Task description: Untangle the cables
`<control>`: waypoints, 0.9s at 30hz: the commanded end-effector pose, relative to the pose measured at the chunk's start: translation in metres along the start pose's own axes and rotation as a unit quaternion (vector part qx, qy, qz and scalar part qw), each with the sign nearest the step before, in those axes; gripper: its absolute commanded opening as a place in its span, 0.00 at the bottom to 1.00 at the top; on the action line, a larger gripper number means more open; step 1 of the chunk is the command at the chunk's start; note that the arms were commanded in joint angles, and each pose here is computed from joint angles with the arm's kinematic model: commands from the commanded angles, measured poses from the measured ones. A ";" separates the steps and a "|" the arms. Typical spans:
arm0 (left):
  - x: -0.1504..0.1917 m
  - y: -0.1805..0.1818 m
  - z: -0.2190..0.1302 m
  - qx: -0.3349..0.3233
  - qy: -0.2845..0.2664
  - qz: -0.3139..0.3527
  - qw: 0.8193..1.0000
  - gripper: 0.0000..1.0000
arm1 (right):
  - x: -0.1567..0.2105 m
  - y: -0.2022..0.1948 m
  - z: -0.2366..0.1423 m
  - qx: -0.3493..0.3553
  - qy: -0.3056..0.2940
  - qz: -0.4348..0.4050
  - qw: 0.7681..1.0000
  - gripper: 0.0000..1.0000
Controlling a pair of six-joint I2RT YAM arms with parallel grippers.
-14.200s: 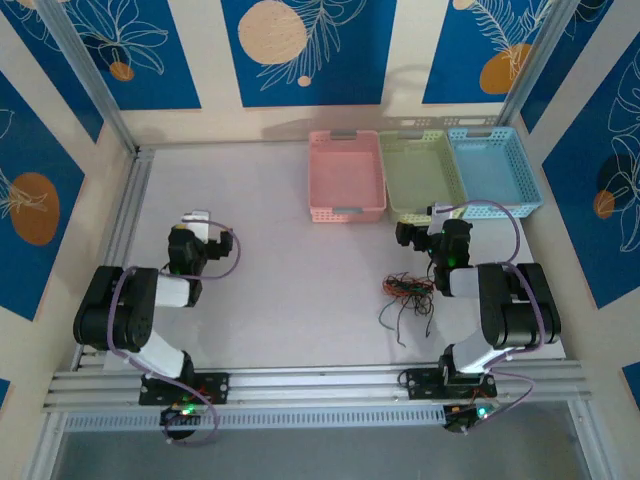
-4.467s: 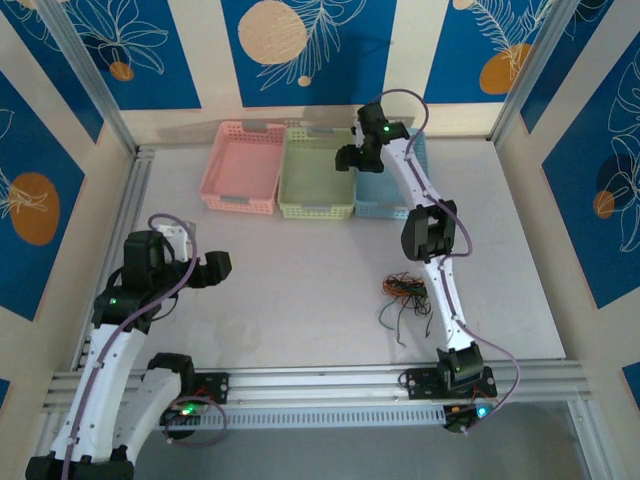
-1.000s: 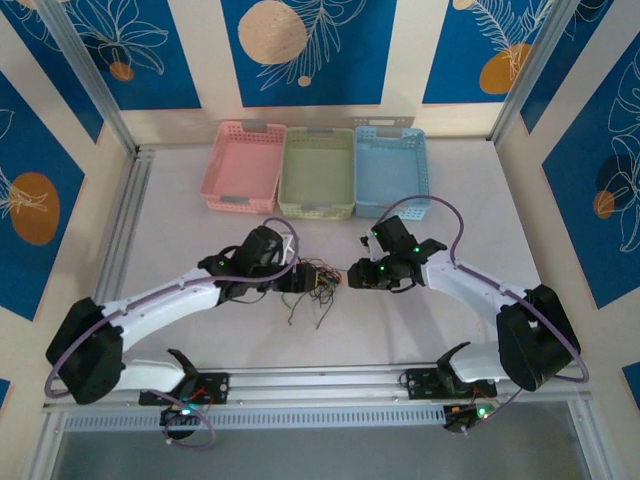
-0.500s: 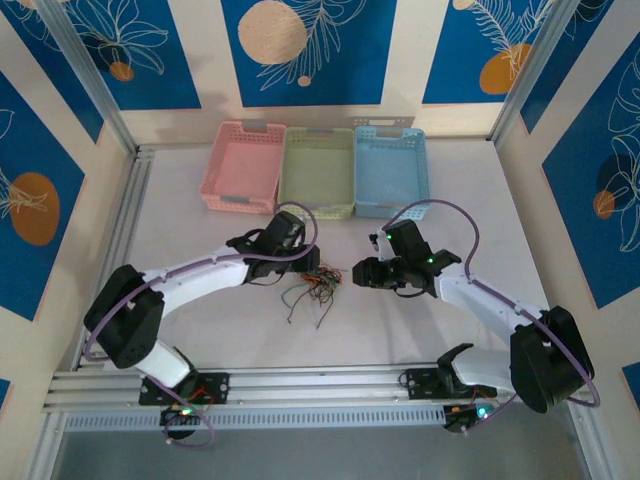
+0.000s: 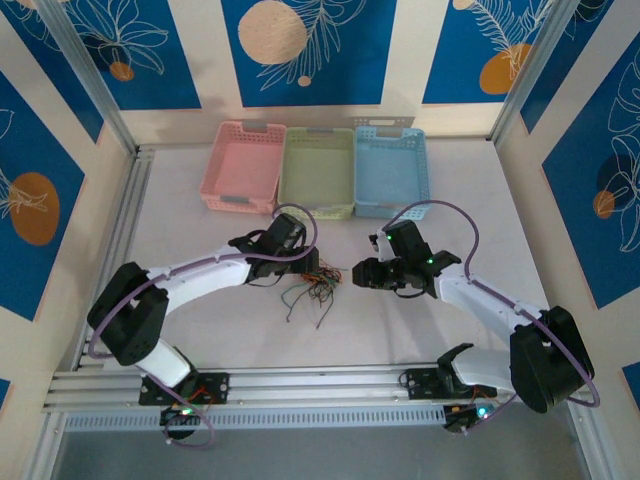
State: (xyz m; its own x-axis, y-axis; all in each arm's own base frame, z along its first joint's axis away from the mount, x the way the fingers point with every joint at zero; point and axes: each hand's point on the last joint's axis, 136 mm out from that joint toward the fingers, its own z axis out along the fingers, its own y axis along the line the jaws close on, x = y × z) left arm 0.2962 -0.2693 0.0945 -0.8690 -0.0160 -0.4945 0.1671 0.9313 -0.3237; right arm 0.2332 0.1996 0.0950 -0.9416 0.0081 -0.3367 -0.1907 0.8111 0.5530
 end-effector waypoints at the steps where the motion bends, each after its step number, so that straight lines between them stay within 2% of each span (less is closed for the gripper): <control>1: -0.001 0.006 -0.002 -0.012 -0.002 -0.009 1.000 0.63 | 0.000 0.004 -0.001 -0.015 0.000 0.004 1.000 0.38; 8: -0.003 0.000 0.010 -0.006 0.006 -0.014 1.000 0.50 | 0.000 0.004 -0.001 -0.014 -0.001 0.005 1.000 0.38; 17: -0.011 -0.006 0.010 0.000 -0.004 -0.008 1.000 0.27 | 0.001 0.004 -0.001 -0.016 0.000 0.004 1.000 0.38; 20: -0.017 -0.009 0.000 0.013 -0.022 -0.001 1.000 0.08 | 0.001 0.005 -0.002 -0.017 -0.002 0.003 1.000 0.38; 22: -0.020 -0.015 -0.009 0.034 -0.036 0.006 0.999 0.01 | 0.001 0.005 -0.003 -0.018 -0.003 0.002 1.000 0.38; 27: -0.029 -0.041 -0.044 0.117 -0.074 0.055 0.989 0.00 | 0.000 0.009 -0.009 -0.028 -0.016 -0.006 0.999 0.37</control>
State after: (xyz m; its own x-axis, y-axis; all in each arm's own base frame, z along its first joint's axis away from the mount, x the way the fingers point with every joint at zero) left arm 0.2959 -0.2796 0.1230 -0.8273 -0.0098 -0.5617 0.2515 0.8876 -0.3860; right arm 0.2322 0.1992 0.0959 -0.9386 0.0099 -0.3449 -0.1962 0.8070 0.5571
